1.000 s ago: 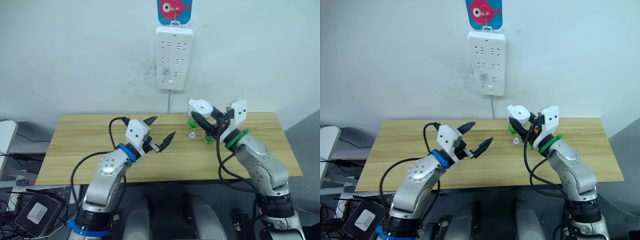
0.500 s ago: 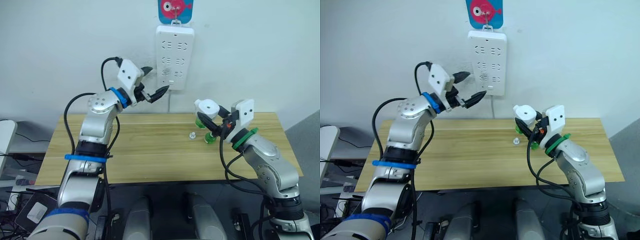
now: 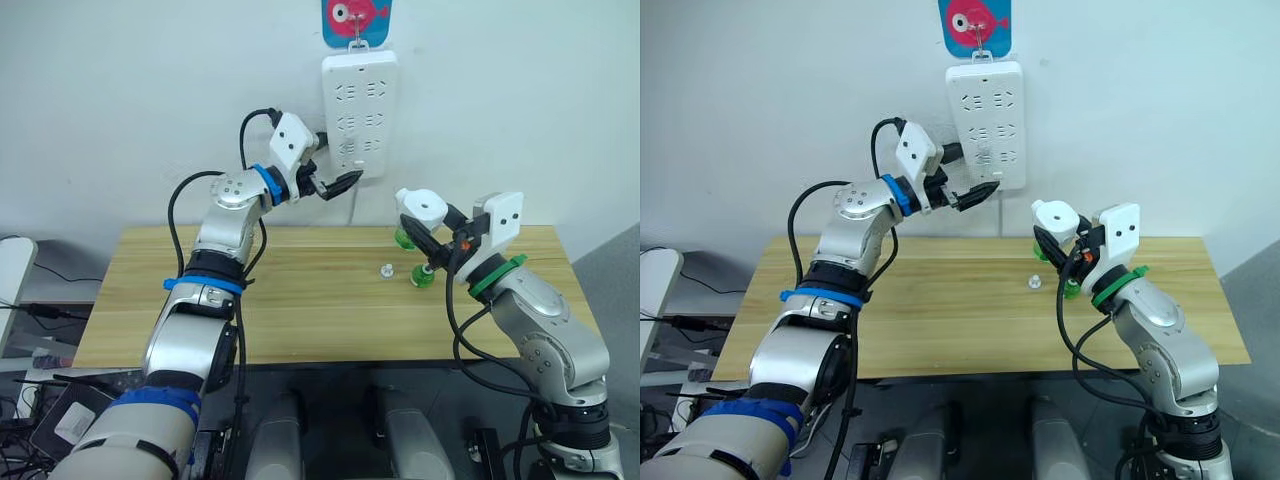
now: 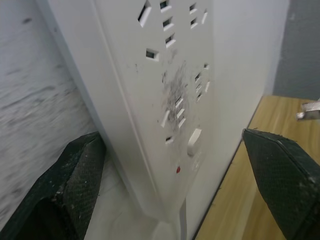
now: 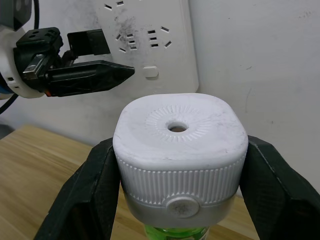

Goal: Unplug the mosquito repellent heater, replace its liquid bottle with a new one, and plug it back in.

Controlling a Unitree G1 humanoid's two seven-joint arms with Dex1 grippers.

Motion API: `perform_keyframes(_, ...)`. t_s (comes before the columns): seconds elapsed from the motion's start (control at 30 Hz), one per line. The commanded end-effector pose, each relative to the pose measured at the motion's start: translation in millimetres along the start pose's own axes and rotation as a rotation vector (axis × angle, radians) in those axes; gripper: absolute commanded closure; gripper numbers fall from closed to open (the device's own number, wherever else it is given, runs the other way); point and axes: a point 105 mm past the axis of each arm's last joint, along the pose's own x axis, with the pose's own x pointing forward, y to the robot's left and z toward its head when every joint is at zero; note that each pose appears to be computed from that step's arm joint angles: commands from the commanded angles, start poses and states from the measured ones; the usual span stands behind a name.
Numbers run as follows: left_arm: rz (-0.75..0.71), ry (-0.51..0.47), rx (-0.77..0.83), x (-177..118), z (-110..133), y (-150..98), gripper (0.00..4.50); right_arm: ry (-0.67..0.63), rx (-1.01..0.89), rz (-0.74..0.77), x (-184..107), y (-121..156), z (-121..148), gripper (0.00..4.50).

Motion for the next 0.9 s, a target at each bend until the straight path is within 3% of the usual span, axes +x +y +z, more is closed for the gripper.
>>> perform_keyframes(0.03,-0.063,-0.106,-0.012,2.7,29.8,0.8,0.0,-0.082,-0.022,0.008,-2.0,2.0,24.7,1.56)
perform_keyframes(0.07,-0.079,-0.105,-0.033,0.3,29.5,0.7,0.0,-0.087,-0.023,0.008,-1.3,1.9,26.7,1.56)
perform_keyframes(0.17,-0.116,-0.095,-0.104,-10.4,26.2,1.0,0.57,-0.087,-0.021,0.011,-0.2,2.2,27.0,1.56)
perform_keyframes(0.4,-0.181,-0.07,-0.281,-17.5,19.6,-6.1,2.79,-0.097,0.005,0.028,9.2,6.6,34.9,1.56)
perform_keyframes(0.47,-0.182,-0.061,-0.307,-17.5,18.3,-7.1,3.21,-0.103,0.016,0.046,14.4,11.9,41.2,1.56)
perform_keyframes(0.63,-0.192,-0.059,-0.333,-17.9,19.6,-8.5,3.21,-0.107,0.036,0.1,28.1,26.5,51.4,1.56)
perform_keyframes(0.9,-0.197,-0.059,-0.324,-17.3,22.3,-9.8,3.21,-0.099,0.054,0.095,38.2,27.0,55.0,1.56)
